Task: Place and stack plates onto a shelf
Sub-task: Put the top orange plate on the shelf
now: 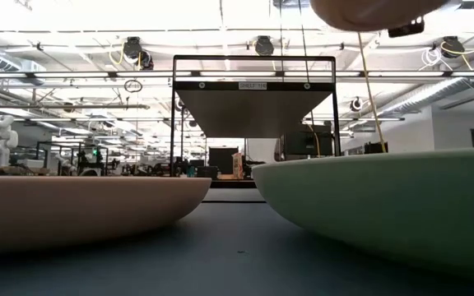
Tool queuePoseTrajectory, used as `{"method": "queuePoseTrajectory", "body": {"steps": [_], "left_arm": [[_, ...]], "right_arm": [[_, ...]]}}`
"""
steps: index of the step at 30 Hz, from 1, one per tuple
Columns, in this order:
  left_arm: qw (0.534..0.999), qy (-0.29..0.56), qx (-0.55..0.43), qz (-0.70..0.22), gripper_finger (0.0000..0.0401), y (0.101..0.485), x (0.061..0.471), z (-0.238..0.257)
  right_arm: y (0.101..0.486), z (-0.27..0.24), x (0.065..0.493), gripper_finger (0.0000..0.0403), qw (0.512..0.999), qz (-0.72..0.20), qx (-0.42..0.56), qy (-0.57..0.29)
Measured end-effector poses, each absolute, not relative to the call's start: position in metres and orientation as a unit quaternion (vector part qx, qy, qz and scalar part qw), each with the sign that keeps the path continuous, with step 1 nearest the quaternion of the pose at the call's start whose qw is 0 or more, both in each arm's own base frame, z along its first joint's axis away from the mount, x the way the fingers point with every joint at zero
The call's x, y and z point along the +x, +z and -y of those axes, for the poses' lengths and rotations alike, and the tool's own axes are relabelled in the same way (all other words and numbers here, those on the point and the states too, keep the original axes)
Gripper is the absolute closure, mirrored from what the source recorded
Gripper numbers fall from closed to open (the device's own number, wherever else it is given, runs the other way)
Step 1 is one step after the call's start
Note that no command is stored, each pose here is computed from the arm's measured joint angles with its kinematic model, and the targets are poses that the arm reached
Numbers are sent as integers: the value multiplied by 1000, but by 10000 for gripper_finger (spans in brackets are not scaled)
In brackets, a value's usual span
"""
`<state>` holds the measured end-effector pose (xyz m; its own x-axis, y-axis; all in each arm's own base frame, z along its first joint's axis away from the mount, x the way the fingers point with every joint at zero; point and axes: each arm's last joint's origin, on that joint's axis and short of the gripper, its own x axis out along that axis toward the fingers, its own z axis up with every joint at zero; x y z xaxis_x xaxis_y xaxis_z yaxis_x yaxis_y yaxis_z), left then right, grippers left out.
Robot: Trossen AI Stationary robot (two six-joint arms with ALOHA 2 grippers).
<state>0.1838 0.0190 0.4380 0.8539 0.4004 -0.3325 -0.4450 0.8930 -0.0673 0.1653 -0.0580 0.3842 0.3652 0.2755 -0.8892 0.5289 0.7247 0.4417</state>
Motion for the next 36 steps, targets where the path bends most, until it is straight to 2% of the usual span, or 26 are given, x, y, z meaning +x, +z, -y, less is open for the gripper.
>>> {"method": "queuePoseTrajectory", "body": {"steps": [6,15,25,30,36], "left_arm": [[960,220,-71,-157,397,438,184,-19],[960,220,-71,-157,397,438,184,-19],[958,233,-69,-155,397,438,184,-20],[957,233,-70,-154,397,438,184,-20],[957,234,-70,-154,397,438,184,-20]], "right_arm": [[398,54,160,403,749,-532,387,-82],[406,59,169,403,749,-468,449,-136],[425,86,217,403,810,-249,489,-205],[418,102,249,403,823,-207,486,-210],[398,128,282,403,803,-170,506,-264]]}}
